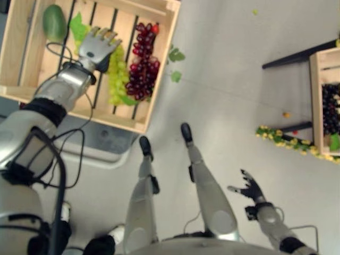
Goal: Pick up the fruits from the basket on one side to the basket on the other side
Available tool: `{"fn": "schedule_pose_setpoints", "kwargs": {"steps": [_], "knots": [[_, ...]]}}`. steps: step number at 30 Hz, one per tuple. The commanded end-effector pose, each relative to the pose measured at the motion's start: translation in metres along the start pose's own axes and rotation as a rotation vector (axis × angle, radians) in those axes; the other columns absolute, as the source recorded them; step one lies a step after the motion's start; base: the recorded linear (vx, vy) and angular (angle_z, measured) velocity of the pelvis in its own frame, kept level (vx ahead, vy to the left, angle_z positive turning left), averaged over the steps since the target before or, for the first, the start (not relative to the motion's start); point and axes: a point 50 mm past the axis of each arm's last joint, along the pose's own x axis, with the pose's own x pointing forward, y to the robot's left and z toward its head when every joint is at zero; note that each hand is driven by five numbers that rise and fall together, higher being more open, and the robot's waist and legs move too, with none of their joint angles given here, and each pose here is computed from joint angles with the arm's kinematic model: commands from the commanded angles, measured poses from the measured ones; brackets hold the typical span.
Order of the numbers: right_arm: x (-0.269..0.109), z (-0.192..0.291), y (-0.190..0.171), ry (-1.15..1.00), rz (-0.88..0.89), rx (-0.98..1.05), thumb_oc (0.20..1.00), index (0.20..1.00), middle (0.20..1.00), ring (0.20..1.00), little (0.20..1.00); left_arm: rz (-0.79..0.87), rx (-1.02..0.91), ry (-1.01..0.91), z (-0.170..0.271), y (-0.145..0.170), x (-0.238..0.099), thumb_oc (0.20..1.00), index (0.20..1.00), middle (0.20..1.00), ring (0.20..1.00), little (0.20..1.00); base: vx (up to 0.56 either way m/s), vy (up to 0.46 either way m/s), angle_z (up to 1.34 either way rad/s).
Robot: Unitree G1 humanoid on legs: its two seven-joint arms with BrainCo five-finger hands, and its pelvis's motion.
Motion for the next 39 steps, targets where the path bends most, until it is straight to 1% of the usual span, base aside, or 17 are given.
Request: {"fn": "schedule_pose_setpoints", "kwargs": {"steps": [1,8,13,30,39], "knots": [[-0.023,-0.029,-0.024,0.073,-0.046,-0.028,1.0,1.0,1.0,1.0,1.0,0.087,0.035,0.126,-0.039,0.028,0.004,1.0,1.0,1.0,1.0,1.0,0.02,-0.023,-0.09],[-0.02,-0.028,-0.02,0.071,-0.035,-0.021,1.0,1.0,1.0,1.0,1.0,0.048,0.041,0.209,-0.059,0.026,-0.001,1.0,1.0,1.0,1.0,1.0,0.0,-0.003,-0.01],[-0.02,-0.025,-0.019,0.057,-0.019,-0.02,1.0,1.0,1.0,1.0,1.0,0.05,0.051,0.222,-0.063,0.028,-0.001,1.0,1.0,1.0,1.0,1.0,0.0,0.002,0.01],[-0.019,-0.01,-0.016,-0.022,0.019,-0.008,1.0,1.0,1.0,1.0,1.0,0.065,-0.007,0.249,-0.059,0.025,0.0,1.0,1.0,1.0,1.0,1.0,0.01,0.018,0.05],[-0.021,0.003,-0.01,-0.097,0.043,0.015,1.0,1.0,1.0,1.0,1.0,0.114,-0.014,0.268,-0.059,0.029,0.001,1.0,1.0,1.0,1.0,1.0,0.01,0.006,0.06]]}}
